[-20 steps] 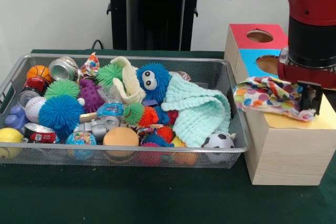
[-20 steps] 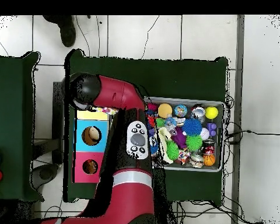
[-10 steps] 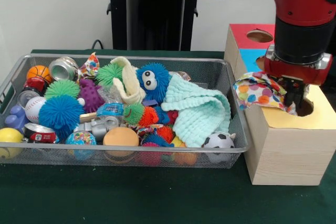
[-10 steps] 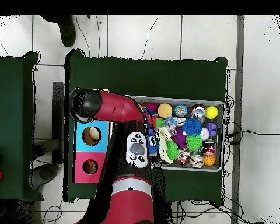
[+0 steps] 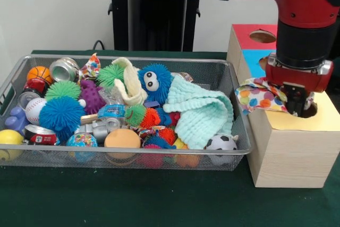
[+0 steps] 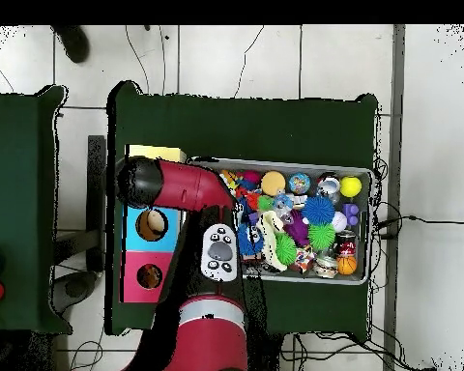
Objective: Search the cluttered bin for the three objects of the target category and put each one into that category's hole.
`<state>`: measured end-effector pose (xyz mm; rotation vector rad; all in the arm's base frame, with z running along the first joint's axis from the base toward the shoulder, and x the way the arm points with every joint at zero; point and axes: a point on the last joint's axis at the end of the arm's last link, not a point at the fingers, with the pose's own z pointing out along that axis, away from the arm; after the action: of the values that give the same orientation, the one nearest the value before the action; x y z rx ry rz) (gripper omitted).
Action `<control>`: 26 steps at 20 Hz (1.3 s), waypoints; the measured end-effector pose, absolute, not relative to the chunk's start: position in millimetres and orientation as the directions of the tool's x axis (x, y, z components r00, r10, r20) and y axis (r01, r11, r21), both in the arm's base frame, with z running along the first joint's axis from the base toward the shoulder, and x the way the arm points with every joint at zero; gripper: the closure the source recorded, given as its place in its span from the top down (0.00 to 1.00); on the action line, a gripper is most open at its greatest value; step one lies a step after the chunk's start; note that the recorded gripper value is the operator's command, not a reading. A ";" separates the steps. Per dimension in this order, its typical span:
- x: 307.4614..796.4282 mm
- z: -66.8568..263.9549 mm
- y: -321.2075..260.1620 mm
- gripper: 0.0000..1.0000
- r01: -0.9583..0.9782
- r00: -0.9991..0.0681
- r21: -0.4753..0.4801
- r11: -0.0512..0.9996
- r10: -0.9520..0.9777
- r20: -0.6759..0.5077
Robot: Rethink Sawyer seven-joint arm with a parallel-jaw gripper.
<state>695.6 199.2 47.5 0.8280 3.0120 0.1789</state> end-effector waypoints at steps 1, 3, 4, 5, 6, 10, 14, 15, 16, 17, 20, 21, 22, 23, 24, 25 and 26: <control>695.1 45.7 200.3 0.00 0.502 -0.863 0.112 0.857 0.505 0.006; 694.8 41.6 202.6 0.00 0.488 -0.869 0.109 0.866 0.494 -0.027; 695.1 39.2 203.7 0.00 0.481 -0.872 0.109 0.870 0.488 -0.046; 695.4 36.8 204.7 0.00 0.475 -0.874 0.108 0.874 0.482 -0.064; 695.5 34.4 205.7 0.00 0.468 -0.875 0.107 0.877 0.477 -0.079; 696.8 24.3 210.2 0.00 0.439 -0.878 0.102 0.893 0.451 -0.163; 695.3 23.0 213.4 0.00 0.423 -0.880 0.087 0.902 0.432 -0.197; 695.1 22.9 213.8 0.00 0.421 -0.880 0.084 0.903 0.429 -0.202; 694.7 22.5 214.4 0.00 0.418 -0.881 0.081 0.905 0.425 -0.209; 694.4 22.1 214.9 0.00 0.414 -0.881 0.077 0.907 0.421 -0.216; 695.0 21.3 215.0 0.00 0.413 -0.879 0.079 0.907 0.419 -0.226; 695.2 21.1 215.0 0.00 0.413 -0.879 0.079 0.907 0.419 -0.227; 695.4 20.9 215.0 0.00 0.412 -0.878 0.080 0.908 0.419 -0.230; 695.7 20.8 215.0 0.00 0.412 -0.878 0.081 0.908 0.419 -0.232; 696.2 20.5 215.0 0.00 0.411 -0.877 0.083 0.908 0.419 -0.237; 696.7 20.1 215.1 0.00 0.410 -0.875 0.084 0.908 0.418 -0.243; 697.2 19.7 215.2 0.00 0.409 -0.874 0.085 0.908 0.417 -0.249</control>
<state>697.2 215.2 19.7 0.6197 2.8094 0.0435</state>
